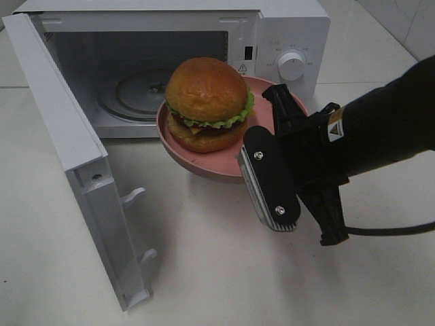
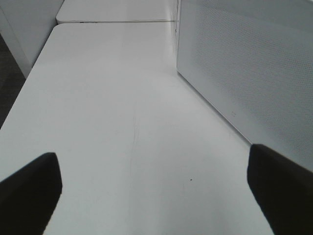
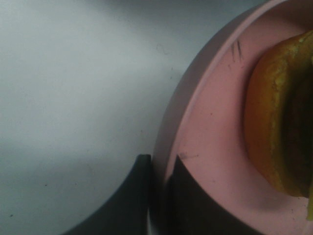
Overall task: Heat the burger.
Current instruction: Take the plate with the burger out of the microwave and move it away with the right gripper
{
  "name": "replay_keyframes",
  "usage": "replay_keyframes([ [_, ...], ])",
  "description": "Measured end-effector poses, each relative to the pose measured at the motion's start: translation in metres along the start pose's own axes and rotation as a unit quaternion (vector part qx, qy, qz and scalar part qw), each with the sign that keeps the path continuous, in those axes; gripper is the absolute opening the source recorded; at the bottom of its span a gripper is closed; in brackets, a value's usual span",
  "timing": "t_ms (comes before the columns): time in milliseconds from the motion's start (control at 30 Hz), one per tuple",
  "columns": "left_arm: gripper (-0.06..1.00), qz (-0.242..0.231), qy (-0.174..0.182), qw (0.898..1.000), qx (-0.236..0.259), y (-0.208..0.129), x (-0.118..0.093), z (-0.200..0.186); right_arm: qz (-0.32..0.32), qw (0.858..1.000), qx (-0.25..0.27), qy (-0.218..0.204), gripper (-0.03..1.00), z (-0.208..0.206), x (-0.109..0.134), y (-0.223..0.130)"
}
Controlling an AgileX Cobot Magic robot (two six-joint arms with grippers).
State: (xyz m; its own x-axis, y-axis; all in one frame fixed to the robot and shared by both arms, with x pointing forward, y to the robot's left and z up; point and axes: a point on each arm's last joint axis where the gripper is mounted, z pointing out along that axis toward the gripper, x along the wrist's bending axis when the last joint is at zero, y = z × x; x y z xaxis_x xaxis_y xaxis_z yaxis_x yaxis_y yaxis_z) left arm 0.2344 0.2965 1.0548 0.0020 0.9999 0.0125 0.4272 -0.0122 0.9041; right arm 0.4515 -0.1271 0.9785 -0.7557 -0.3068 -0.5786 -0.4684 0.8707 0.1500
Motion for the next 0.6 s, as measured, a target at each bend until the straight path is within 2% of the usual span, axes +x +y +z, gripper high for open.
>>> replay_keyframes([
  [600, 0.97, 0.000, 0.000, 1.000, 0.000, 0.000, 0.000, 0.000, 0.003, 1.000, -0.003, -0.008, 0.07, -0.037, 0.048, -0.011],
])
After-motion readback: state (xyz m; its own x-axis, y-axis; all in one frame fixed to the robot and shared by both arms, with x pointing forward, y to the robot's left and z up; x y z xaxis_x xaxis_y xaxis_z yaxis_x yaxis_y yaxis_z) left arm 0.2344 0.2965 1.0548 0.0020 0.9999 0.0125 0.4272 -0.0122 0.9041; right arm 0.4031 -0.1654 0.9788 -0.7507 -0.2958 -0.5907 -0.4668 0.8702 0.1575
